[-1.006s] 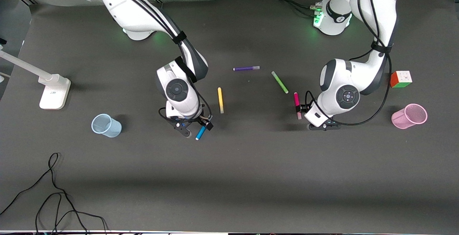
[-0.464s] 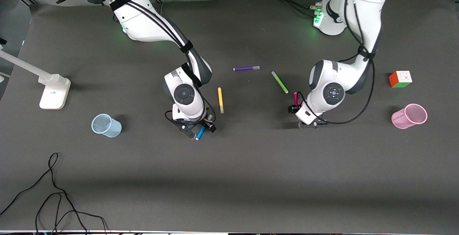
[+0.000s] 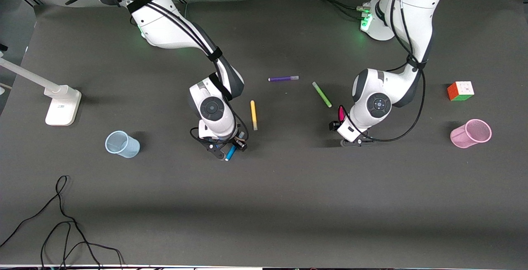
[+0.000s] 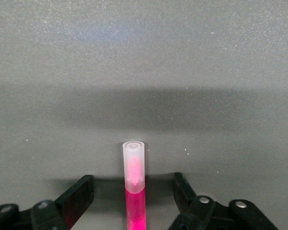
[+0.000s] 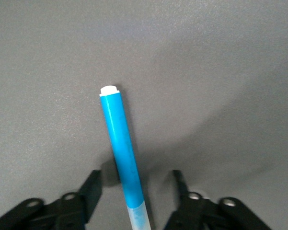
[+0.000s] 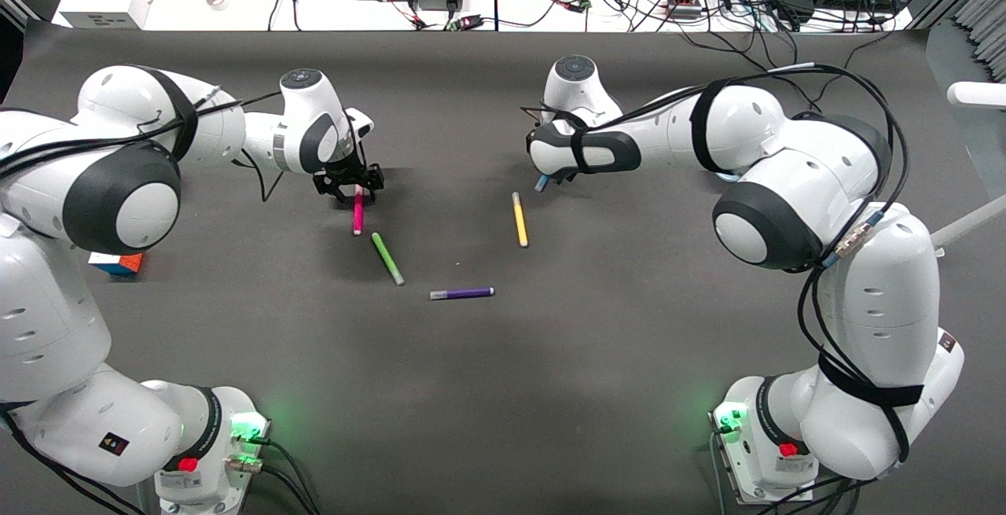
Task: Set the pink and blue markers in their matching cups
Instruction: 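Close the right gripper on the blue marker while the left gripper grasps the pink marker, then carry the blue marker to the clear cup while the left gripper carries pink, then lower the blue marker into the clear cup while the left gripper lowers pink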
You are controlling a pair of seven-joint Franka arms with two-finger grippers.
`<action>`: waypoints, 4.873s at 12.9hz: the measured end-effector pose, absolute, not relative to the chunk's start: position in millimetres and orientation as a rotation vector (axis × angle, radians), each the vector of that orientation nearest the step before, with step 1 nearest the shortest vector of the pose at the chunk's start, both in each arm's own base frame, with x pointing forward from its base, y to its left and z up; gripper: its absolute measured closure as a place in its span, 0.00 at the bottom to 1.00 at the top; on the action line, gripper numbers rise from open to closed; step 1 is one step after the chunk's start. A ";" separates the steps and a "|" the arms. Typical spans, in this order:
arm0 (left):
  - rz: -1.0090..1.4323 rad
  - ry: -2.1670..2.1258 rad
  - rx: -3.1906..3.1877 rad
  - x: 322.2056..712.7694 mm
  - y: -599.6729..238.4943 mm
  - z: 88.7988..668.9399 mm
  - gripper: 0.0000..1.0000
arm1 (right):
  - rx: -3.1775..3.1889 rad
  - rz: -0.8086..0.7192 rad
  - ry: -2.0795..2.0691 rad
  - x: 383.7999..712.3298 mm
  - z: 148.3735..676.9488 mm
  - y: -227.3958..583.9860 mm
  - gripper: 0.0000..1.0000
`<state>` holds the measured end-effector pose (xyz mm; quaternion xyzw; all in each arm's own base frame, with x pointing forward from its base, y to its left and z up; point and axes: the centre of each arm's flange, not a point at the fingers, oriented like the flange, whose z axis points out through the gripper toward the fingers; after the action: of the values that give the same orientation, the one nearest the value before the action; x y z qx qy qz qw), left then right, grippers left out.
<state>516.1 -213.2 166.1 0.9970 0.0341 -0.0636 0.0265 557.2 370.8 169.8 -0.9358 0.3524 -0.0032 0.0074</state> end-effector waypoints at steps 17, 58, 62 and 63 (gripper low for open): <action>-0.227 0.113 3.078 515.8 -211.3 177.1 0.83 | -2.979 0.104 1.114 574.8 283.8 382.7 0.83; 0.811 -1.555 1.946 528.1 318.5 285.0 0.83 | -2.729 1.116 0.174 615.0 313.5 -95.1 0.83; 0.886 -1.522 1.916 521.6 327.9 256.1 0.83 | -2.699 1.152 0.176 623.1 282.1 -89.3 0.83; 0.891 -1.523 1.911 521.9 328.2 253.5 0.77 | -2.696 1.159 0.179 624.0 277.6 -90.3 0.83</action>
<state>521.9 328.2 253.5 0.7081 -0.5642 0.3301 0.2668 624.0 -90.3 277.6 -0.9124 0.0607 0.3921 0.1004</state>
